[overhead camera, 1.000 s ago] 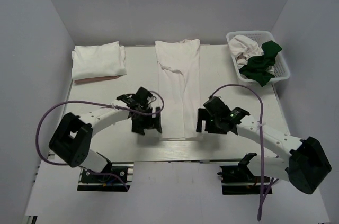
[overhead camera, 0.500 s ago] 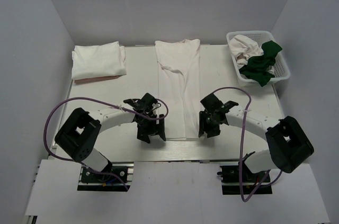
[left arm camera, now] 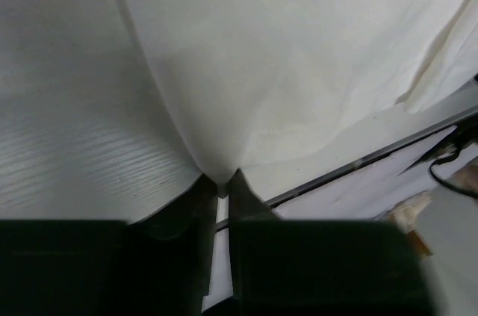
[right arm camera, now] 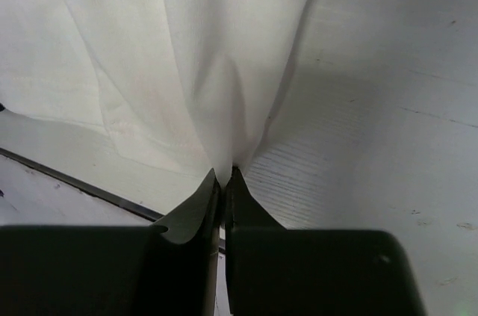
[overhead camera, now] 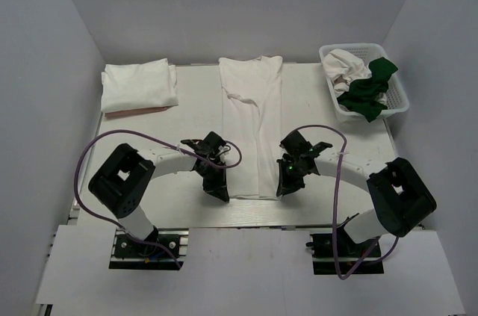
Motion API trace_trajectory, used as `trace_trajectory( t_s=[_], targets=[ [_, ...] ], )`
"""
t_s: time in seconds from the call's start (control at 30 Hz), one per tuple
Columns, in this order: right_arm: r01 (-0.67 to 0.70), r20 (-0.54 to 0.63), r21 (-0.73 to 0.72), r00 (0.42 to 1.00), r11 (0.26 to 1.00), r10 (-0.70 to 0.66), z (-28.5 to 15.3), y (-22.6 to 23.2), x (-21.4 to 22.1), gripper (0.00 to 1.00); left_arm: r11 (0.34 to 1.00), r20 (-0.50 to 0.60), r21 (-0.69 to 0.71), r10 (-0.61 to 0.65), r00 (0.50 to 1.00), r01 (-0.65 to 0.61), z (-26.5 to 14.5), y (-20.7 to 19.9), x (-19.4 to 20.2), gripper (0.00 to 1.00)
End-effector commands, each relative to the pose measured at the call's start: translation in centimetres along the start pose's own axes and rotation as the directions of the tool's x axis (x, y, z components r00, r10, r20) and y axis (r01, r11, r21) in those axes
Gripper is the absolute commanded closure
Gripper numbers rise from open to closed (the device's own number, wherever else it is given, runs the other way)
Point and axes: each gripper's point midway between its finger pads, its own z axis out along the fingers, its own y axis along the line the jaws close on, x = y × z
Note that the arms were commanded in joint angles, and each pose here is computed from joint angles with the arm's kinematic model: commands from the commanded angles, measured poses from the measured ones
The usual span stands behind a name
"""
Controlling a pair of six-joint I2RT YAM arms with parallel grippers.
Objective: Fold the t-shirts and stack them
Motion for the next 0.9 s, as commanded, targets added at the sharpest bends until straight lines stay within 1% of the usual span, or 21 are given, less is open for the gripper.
trace_trajectory(
  t_s=[0.0,0.03,0.07,0.2,0.3,0.33,0.37,0.4,0.43,0.47,0.5,0.53,0.57,0.6,0.67,0.7,0.73,0.77,0.8,0.83,0.87],
  targets=[
    [0.009,-0.022,-0.043,1.000,0.999,-0.010,-0.3,0.7,0.6,1.00,1.000,0.016,-0.025,0.019,1.000,-0.018,0.8,0.6,-0.3,0.91],
    [0.007,-0.021,-0.042,1.000,0.999,-0.008,-0.3,0.6,0.7,1.00,1.000,0.016,-0.025,0.019,1.000,-0.018,0.8,0.6,-0.3,1.00],
    [0.010,-0.021,-0.044,1.000,0.999,-0.011,-0.5,0.7,0.8,1.00,0.999,0.001,-0.038,0.011,1.000,-0.011,0.6,0.7,-0.1,1.00],
    [0.009,-0.026,-0.052,1.000,0.999,-0.010,-1.1,0.9,1.3,1.00,0.999,0.051,-0.022,0.030,0.998,-0.029,-1.0,-0.2,-0.6,1.00],
    [0.015,0.004,-0.042,1.000,0.999,-0.015,-1.9,1.4,0.2,1.00,0.998,0.131,-0.030,0.050,0.990,-0.047,-2.7,-0.9,-1.9,1.00],
    [0.028,0.044,-0.002,0.999,1.000,-0.028,-2.2,0.9,-0.7,1.00,0.998,0.160,-0.031,0.058,0.985,-0.053,-3.3,-1.6,-2.8,1.00],
    [0.030,0.077,0.004,0.997,1.000,-0.030,-3.4,1.6,-1.9,1.00,0.997,0.184,-0.037,0.071,0.980,-0.066,-3.9,-1.9,-3.3,1.00],
    [0.030,0.101,0.019,0.994,0.999,-0.031,-3.7,1.6,-2.5,1.00,0.997,0.205,-0.065,0.061,0.977,-0.049,-4.4,-1.5,-4.0,1.00],
    [0.027,0.133,0.042,0.991,0.999,-0.032,-4.0,1.3,-3.3,1.00,0.997,0.231,-0.046,0.070,0.971,-0.061,-5.1,-2.5,-4.8,1.00],
    [0.033,0.189,0.042,0.981,0.999,-0.040,-4.8,1.9,-4.8,1.00,0.997,0.255,-0.051,0.062,0.965,-0.051,-5.6,-2.5,-5.6,1.00],
    [0.037,0.218,0.061,0.975,0.997,-0.049,-5.1,1.7,-5.5,1.00,0.996,0.290,-0.073,0.066,0.955,-0.047,-5.9,-2.4,-6.4,1.00],
    [0.043,0.235,0.073,0.970,0.996,-0.059,-5.3,1.7,-6.1,1.00,0.996,0.344,-0.063,0.076,0.936,-0.058,-6.8,-3.4,-7.9,1.00],
    [0.038,0.294,0.121,0.953,0.992,-0.072,-6.1,1.7,-8.1,1.00,0.996,0.369,-0.065,0.080,0.926,-0.060,-7.3,-3.8,-8.5,1.00],
    [0.036,0.309,0.131,0.948,0.991,-0.076,-6.4,1.8,-8.8,1.00,0.996,0.410,-0.079,0.075,0.909,-0.046,-7.8,-3.8,-9.9,1.00],
    [0.020,0.370,0.174,0.925,0.985,-0.084,-7.4,2.1,-11.8,1.00,0.994,0.464,-0.104,0.071,0.883,-0.025,-8.9,-4.5,-12.0,1.00],
    [0.015,0.375,0.187,0.923,0.982,-0.086,-7.0,2.1,-12.7,1.00,0.993,0.486,-0.114,0.063,0.872,-0.009,-9.2,-4.4,-12.9,1.00],
    [0.007,0.414,0.176,0.907,0.984,-0.080,-8.0,2.8,-14.3,1.00,0.994,0.514,-0.109,0.066,0.855,-0.011,-10.0,-5.2,-14.0,1.00],
    [0.000,0.432,0.182,0.899,0.983,-0.080,-8.3,2.9,-15.2,1.00,0.992,0.517,-0.126,0.054,0.854,0.013,-9.9,-4.7,-14.9,1.00],
    [0.003,0.447,0.189,0.890,0.982,-0.089,-8.5,3.5,-17.3,1.00,0.989,0.548,-0.141,0.045,0.835,0.039,-10.5,-4.3,-16.1,1.00],
    [-0.003,0.472,0.194,0.877,0.981,-0.090,-9.0,3.6,-18.2,1.00,0.991,0.577,-0.128,0.046,0.816,0.034,-11.4,-5.3,-17.3,1.00],
    [-0.017,0.489,0.204,0.868,0.979,-0.087,-9.4,3.4,-19.1,1.00,0.990,0.580,-0.129,0.034,0.814,0.051,-11.3,-5.1,-18.4,1.00]
  ],
)
